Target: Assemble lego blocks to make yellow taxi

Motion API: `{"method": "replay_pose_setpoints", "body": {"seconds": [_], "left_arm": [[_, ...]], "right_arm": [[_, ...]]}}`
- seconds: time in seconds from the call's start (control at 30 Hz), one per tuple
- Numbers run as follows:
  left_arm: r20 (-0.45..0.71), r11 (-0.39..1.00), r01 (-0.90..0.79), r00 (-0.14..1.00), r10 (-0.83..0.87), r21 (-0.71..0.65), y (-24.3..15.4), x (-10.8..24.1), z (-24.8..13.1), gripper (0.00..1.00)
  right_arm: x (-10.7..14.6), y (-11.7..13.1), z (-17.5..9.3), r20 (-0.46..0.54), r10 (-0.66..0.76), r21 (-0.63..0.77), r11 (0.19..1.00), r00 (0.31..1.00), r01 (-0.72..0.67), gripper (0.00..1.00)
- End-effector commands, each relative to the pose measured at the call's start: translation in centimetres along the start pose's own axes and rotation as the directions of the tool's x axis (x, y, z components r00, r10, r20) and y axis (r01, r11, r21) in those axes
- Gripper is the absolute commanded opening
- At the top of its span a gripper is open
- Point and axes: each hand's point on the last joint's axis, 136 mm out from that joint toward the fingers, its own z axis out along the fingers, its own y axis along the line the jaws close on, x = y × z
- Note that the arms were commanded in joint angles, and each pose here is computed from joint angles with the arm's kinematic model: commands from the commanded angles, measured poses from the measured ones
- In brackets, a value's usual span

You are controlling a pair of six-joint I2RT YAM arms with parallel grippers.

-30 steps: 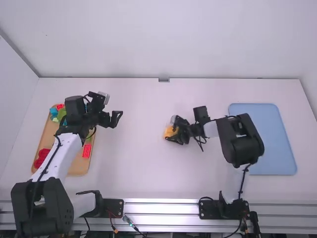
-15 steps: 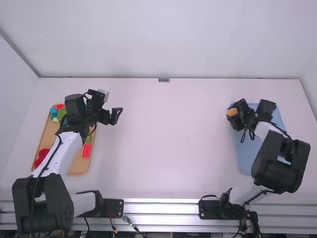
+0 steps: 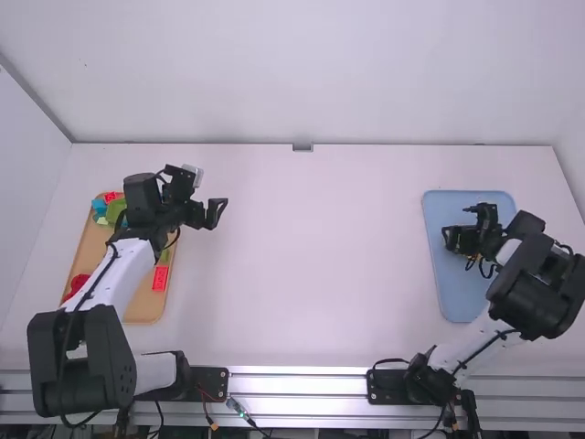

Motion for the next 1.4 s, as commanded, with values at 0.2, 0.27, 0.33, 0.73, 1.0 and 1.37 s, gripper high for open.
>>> {"method": "replay_pose_setpoints", "body": {"seconds": [0.2,0.27,0.33,0.73,1.0,1.37], "left_arm": [[0.016,0.999,0.031,0.999,-0.032,0.018,-0.3,-0.3,0.1,0.99],[0.029,0.997,0.078,0.997,-0.078,0.017,-0.2,-0.7,0.1,0.99],[0.046,0.992,0.125,0.991,-0.126,0.016,-0.2,-1.2,0.0,0.99],[0.197,0.985,0.092,0.978,-0.062,-0.147,-0.1,-6.1,-5.8,0.99],[0.395,0.969,0.029,0.916,0.072,-0.245,-2.3,-11.2,-13.9,0.99],[0.457,0.971,0.039,0.886,0.076,-0.236,-5.2,-10.7,-16.7,0.93]], "right_arm": [[-8.6,3.0,-5.5,0.153,-0.090,0.032,0.996,0.984,0.086,0.99],[-10.6,2.9,-7.5,0.176,-0.106,0.115,0.990,0.979,0.086,0.99],[-12.4,3.5,-9.9,0.196,-0.119,0.186,0.979,0.973,0.082,0.99],[-16.8,15.3,-19.7,0.303,-0.348,0.193,0.934,0.887,0.300,0.99],[-18.1,21.9,-24.6,0.432,-0.453,0.177,0.890,0.780,0.419,0.99],[-18.1,25.2,-27.4,0.535,-0.459,0.185,0.883,0.709,0.432,0.94]]}}
